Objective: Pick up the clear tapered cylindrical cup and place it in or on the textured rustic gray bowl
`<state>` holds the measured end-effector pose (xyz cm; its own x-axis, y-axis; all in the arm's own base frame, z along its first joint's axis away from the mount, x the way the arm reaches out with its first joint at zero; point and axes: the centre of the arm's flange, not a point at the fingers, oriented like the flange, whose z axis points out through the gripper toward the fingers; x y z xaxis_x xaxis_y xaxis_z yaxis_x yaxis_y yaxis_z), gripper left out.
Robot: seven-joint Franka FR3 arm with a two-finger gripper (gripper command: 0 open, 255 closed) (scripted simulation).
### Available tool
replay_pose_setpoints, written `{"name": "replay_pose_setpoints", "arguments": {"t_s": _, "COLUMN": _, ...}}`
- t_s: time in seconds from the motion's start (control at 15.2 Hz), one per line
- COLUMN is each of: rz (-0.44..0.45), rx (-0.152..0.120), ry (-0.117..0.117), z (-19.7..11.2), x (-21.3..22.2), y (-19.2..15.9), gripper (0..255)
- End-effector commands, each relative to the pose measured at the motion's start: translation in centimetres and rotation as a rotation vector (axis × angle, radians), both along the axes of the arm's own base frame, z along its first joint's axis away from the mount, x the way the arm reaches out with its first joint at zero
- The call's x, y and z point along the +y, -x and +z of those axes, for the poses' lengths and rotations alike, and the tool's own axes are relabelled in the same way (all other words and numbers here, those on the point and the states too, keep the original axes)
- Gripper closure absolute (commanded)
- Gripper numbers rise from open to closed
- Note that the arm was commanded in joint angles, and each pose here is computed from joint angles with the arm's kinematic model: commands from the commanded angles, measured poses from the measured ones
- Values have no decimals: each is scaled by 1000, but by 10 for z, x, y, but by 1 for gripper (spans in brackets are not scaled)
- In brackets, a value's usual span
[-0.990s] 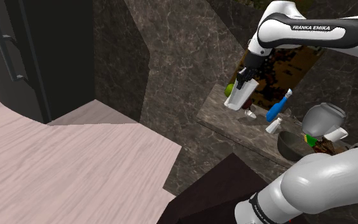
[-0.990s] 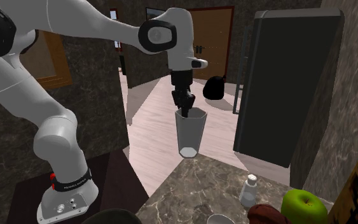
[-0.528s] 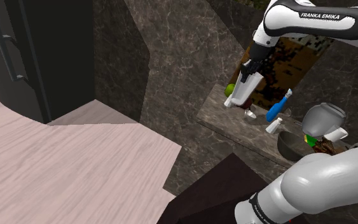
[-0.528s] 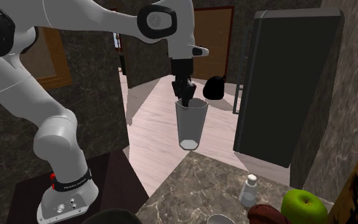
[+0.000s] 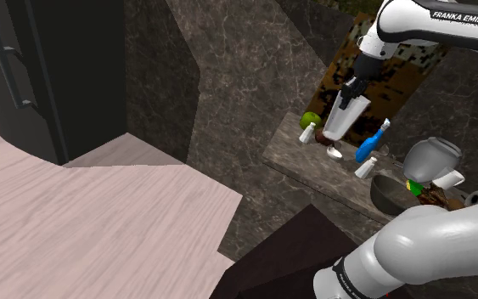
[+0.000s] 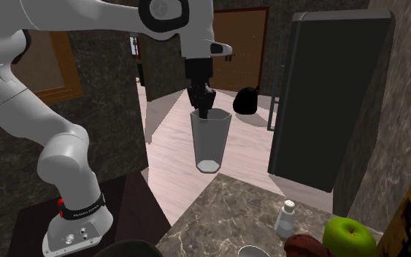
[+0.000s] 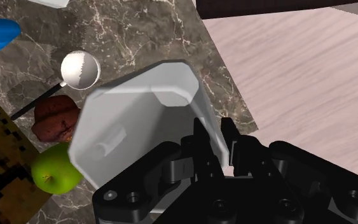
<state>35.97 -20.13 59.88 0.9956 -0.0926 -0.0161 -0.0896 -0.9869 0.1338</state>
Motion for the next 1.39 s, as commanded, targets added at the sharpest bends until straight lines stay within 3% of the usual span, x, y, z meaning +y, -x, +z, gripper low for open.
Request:
{"name": "replay_pose_setpoints", "arguments": {"t_s": 0.0, "rz": 1, "rx": 0, "ry": 0, "z": 3, "x": -11, "y": 25, "gripper": 255}}
{"name": "replay_pose_setpoints", "arguments": {"t_s": 1.32, "rz": 1, "rx": 0, "ry": 0, "z": 45, "x": -112, "y": 265, "gripper": 255}}
